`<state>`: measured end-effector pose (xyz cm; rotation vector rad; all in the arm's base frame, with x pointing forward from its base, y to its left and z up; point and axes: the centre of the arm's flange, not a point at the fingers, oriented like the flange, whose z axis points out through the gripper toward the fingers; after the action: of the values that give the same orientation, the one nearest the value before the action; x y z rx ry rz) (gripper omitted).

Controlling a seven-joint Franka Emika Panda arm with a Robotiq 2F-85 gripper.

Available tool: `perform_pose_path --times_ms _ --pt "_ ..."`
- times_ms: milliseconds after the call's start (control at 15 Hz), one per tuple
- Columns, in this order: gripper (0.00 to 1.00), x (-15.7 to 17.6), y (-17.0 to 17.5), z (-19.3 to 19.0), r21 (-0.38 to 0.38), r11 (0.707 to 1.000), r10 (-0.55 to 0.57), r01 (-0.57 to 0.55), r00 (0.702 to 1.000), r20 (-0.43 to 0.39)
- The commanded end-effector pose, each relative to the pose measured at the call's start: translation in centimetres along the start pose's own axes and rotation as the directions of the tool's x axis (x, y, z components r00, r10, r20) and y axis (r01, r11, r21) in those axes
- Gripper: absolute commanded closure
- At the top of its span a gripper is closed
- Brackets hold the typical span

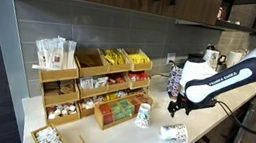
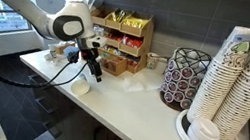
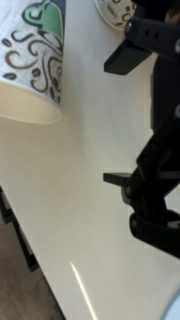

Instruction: Pick up one paper cup from the stack and place it right side up on the kitchen counter, pick up the upside down cup and place it in the paper cup to the right

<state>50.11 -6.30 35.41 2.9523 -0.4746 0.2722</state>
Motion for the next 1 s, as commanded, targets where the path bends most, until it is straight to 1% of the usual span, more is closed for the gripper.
perform_pose_path --times_ms 0,133,267,333,400,533,800,867,933 --pt "0.00 0.8 1.6 1.4 -0.013 0.996 0.094 -0.093 0.982 0.163" --pt "0.00 0.7 2.1 1.9 0.000 0.990 0.135 -0.139 0.960 0.244" --pt "0.00 0.7 2.2 2.3 0.044 0.980 0.171 -0.195 0.933 0.316" --pt "0.00 0.8 2.1 2.4 0.072 0.972 0.188 -0.224 0.922 0.337" --pt "0.00 0.9 2.0 2.5 0.101 0.963 0.199 -0.251 0.910 0.364" --pt "0.00 1.1 2.0 2.9 0.133 0.946 0.223 -0.297 0.889 0.399" --pt "0.00 1.2 2.2 4.2 0.203 0.898 0.256 -0.391 0.838 0.482" --pt "0.16 1.2 2.2 4.5 0.216 0.884 0.263 -0.414 0.824 0.501" --pt "0.26 1.2 2.3 4.7 0.231 0.872 0.265 -0.432 0.813 0.519"
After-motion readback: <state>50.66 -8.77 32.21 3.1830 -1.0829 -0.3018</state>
